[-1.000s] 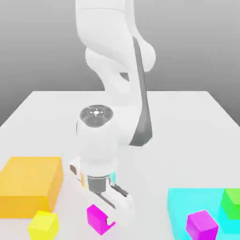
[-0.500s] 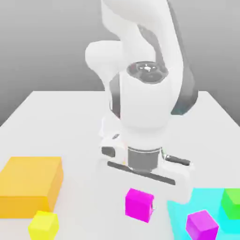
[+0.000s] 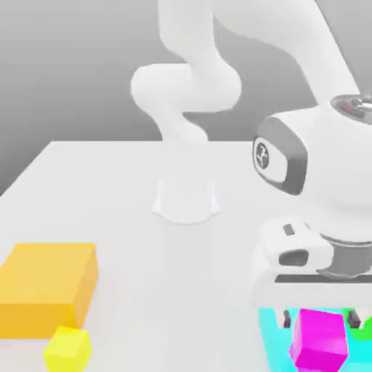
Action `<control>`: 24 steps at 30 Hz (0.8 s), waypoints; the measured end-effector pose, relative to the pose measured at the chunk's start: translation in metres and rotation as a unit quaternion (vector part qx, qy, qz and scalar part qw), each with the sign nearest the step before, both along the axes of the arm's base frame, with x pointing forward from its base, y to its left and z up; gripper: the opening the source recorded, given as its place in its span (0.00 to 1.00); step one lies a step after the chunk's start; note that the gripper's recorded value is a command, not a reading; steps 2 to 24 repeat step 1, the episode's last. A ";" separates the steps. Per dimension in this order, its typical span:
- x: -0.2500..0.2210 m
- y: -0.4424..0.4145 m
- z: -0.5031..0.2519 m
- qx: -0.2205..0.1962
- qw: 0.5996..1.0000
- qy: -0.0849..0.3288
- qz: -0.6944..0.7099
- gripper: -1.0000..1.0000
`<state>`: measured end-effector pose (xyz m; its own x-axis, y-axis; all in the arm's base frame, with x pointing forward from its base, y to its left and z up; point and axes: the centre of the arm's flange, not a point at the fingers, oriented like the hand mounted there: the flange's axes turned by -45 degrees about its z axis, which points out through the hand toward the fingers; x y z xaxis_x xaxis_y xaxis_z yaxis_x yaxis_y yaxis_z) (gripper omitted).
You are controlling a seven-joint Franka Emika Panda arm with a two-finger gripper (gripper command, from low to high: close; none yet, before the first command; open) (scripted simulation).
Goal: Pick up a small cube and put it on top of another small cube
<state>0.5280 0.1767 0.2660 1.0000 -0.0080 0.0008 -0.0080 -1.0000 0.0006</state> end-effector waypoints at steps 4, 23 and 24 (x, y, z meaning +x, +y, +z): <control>0.000 0.000 0.015 0.000 1.000 0.000 0.000 1.00; 0.000 0.000 0.015 0.000 1.000 0.000 0.000 1.00; 0.000 0.000 0.015 0.000 1.000 0.000 0.000 1.00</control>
